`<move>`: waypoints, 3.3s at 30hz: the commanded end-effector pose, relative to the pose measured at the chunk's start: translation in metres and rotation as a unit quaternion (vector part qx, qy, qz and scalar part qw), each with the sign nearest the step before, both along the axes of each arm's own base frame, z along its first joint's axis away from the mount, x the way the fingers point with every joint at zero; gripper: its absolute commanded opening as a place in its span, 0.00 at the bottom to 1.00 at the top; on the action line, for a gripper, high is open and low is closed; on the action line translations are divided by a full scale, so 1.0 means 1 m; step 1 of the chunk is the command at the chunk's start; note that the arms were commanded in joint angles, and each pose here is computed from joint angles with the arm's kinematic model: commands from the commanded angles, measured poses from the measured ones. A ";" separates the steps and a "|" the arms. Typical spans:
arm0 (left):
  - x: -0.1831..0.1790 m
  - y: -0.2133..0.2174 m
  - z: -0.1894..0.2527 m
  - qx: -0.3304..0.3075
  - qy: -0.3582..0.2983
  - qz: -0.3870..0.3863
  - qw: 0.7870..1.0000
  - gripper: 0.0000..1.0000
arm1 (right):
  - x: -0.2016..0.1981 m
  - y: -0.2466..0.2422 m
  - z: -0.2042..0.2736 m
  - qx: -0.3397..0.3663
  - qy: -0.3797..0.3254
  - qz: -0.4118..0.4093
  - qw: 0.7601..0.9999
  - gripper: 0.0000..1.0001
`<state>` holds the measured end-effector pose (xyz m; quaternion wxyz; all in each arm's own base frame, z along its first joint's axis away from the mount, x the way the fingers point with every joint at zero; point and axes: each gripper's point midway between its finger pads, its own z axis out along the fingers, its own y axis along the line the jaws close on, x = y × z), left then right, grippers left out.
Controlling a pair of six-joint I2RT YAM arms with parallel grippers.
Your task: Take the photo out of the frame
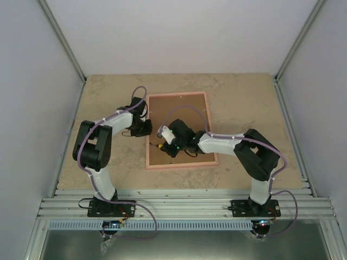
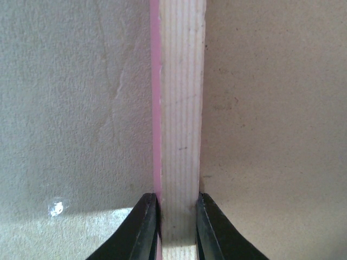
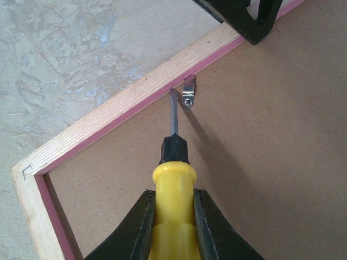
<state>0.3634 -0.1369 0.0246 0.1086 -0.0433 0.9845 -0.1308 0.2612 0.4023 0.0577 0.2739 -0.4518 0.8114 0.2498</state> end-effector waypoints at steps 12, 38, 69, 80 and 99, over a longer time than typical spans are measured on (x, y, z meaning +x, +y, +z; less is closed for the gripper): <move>-0.008 -0.014 0.011 -0.031 0.002 -0.013 0.999 0.02 | 0.022 -0.019 -0.004 -0.041 -0.041 -0.091 0.994 0.00; -0.019 -0.021 0.007 -0.039 0.014 -0.028 0.999 0.02 | 0.032 -0.043 0.027 -0.016 -0.059 -0.107 0.992 0.00; -0.034 -0.022 0.026 -0.032 -0.005 -0.009 0.999 0.50 | 0.086 -0.053 0.045 0.033 -0.088 -0.112 0.989 0.00; 0.000 -0.012 0.006 0.017 0.006 -0.017 1.000 0.48 | 0.097 -0.037 0.037 0.041 -0.080 -0.094 0.992 0.00; -0.023 -0.017 -0.007 0.009 0.032 -0.045 0.998 0.15 | 0.094 -0.016 0.015 0.054 -0.044 -0.060 0.996 0.01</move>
